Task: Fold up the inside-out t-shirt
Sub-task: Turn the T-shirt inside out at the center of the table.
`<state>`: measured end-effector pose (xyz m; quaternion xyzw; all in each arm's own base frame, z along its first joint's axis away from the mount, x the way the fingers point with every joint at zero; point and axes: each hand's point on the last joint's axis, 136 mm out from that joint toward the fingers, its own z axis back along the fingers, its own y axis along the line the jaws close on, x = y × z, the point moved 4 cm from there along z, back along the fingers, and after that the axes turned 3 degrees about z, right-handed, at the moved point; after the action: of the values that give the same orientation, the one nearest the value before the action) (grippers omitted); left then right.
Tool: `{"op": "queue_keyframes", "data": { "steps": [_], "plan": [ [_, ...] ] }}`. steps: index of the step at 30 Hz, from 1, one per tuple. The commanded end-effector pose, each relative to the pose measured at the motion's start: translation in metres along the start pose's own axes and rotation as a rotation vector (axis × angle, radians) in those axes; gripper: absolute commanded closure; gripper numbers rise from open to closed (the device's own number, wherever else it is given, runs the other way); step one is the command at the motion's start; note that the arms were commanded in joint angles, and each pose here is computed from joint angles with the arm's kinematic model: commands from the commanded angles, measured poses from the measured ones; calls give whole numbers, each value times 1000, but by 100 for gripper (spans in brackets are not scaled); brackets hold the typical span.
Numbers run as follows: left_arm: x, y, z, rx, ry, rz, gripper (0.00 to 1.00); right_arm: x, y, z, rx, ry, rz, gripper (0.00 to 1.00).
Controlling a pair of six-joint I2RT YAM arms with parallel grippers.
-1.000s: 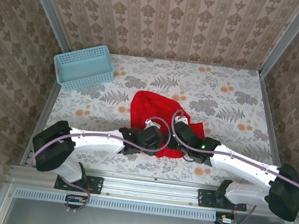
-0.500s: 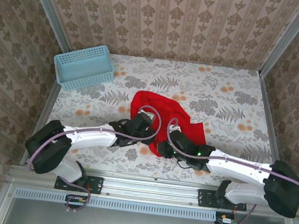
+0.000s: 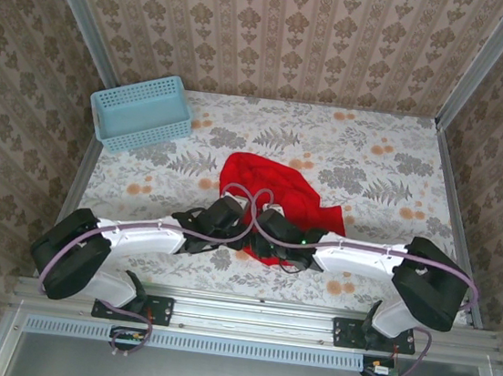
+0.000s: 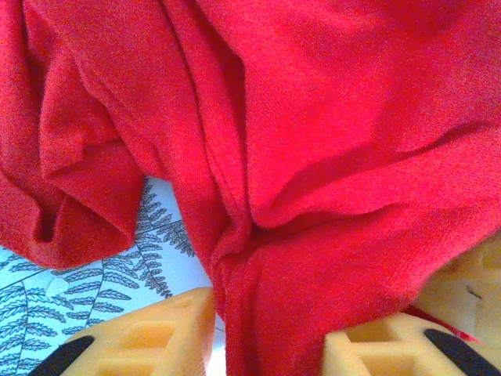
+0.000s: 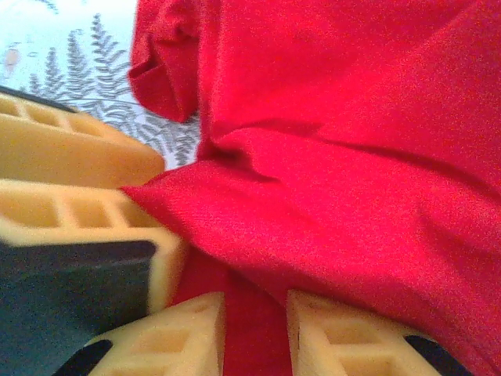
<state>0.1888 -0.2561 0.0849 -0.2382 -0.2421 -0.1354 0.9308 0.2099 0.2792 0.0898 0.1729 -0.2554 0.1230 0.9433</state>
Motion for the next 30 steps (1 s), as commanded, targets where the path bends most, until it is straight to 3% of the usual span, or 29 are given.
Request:
{"op": "queue_keyframes", "data": {
  "steps": [1,7,15,21,30],
  "plan": [
    [3,-6,4,-36,-17,11,64,5,-12,-3,-125,0,40,72],
    [-5,-3,3,-39,1,13,62,12,-21,-9,-218,-10,65,72],
    [-20,8,19,-68,-44,41,63,16,-1,-3,-49,-17,11,69],
    [-21,14,36,-107,-113,53,57,18,19,5,93,-15,-52,68],
    [-11,28,46,-98,-161,95,53,12,18,-13,32,38,-71,70]
  ]
}}
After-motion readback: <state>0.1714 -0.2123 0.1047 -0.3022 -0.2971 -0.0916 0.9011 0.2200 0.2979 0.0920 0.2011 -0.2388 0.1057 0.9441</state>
